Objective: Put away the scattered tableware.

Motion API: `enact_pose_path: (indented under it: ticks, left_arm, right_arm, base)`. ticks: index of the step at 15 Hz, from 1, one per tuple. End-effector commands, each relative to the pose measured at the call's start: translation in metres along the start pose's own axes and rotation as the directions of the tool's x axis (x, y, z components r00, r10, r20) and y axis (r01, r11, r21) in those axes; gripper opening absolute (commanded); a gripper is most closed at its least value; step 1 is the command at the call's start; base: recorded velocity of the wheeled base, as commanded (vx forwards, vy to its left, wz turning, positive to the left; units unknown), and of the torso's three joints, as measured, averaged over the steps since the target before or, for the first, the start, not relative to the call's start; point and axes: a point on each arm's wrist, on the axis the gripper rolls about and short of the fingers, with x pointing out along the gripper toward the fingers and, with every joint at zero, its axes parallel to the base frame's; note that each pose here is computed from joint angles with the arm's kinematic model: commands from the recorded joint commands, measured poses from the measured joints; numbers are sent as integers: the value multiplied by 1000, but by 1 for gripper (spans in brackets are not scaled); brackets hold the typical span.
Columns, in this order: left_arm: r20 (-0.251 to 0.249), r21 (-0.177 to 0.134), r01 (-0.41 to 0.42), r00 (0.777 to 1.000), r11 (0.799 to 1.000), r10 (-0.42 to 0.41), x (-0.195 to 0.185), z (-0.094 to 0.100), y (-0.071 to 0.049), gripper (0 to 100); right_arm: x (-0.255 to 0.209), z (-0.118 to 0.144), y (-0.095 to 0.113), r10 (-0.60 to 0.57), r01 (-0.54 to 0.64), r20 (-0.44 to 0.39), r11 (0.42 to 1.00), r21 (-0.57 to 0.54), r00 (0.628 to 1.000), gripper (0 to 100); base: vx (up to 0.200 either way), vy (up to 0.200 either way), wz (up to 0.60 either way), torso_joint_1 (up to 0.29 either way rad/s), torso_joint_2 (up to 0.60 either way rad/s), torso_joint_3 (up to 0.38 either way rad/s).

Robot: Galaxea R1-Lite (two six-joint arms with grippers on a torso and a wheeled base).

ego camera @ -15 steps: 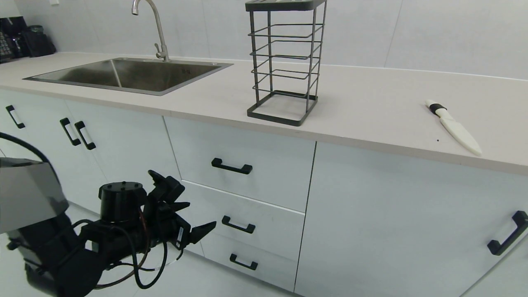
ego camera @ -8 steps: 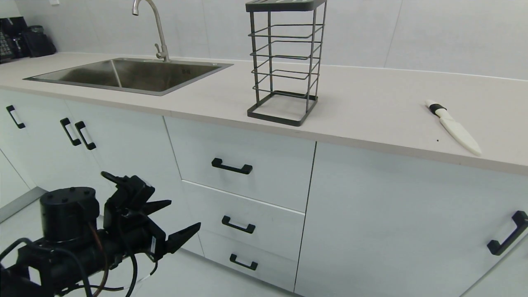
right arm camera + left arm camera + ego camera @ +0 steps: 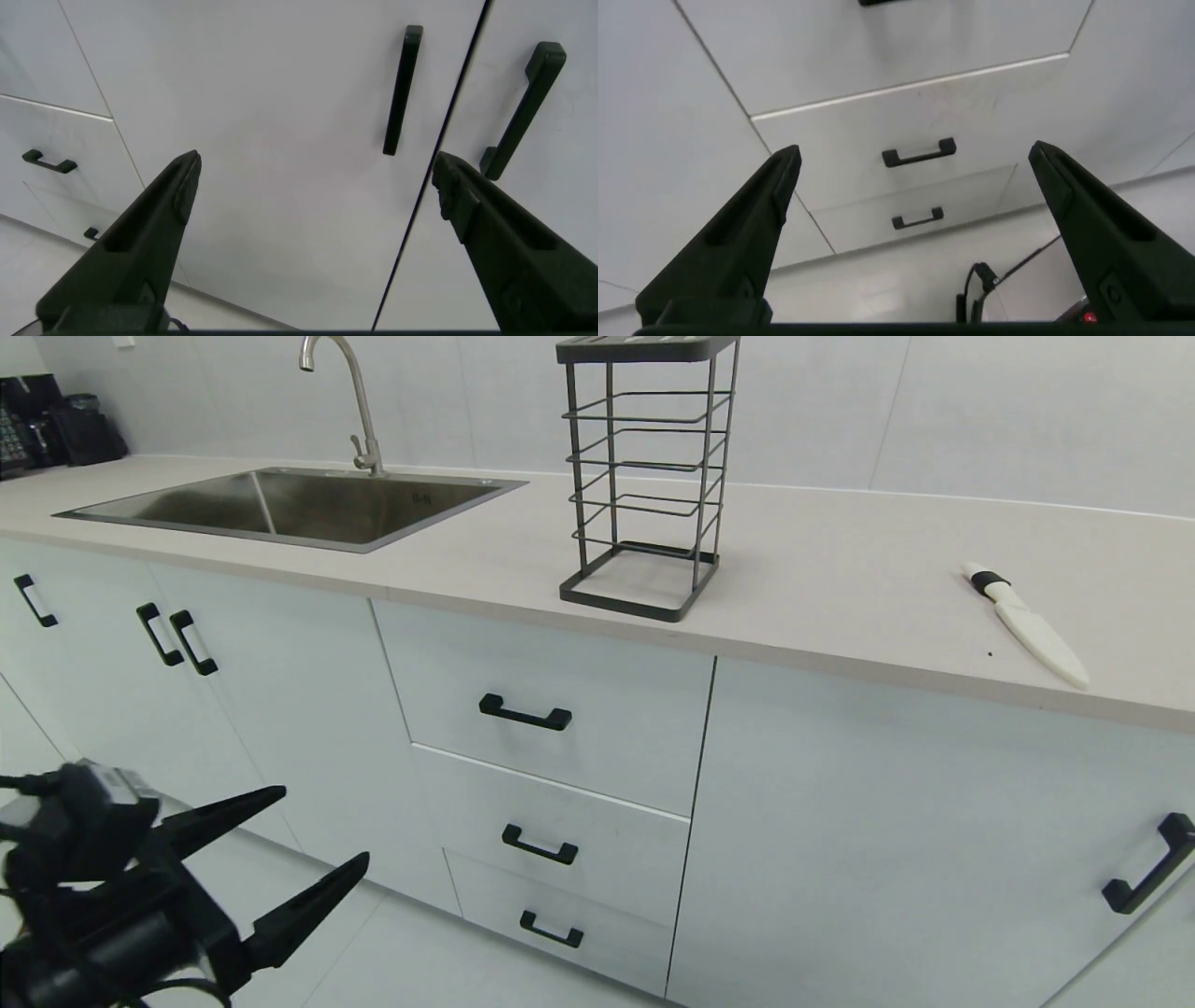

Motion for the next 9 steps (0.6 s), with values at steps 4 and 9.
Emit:
enact_pose_path:
  ticks: [4,9]
  left_arm:
    - [305,100,-205,938,974,166,-88,17,-25,100]
    - [349,64,-212,920,975,177,-128,0,-48,100]
  right_arm:
    - [0,0,0,1,-1,-2,1000,0,1000,100]
    - [0,0,0,1,-1,-2,1000,0,1000,100]
  base:
    - [0,0,0,0,0,0]
    - [0,0,0,0,0,0]
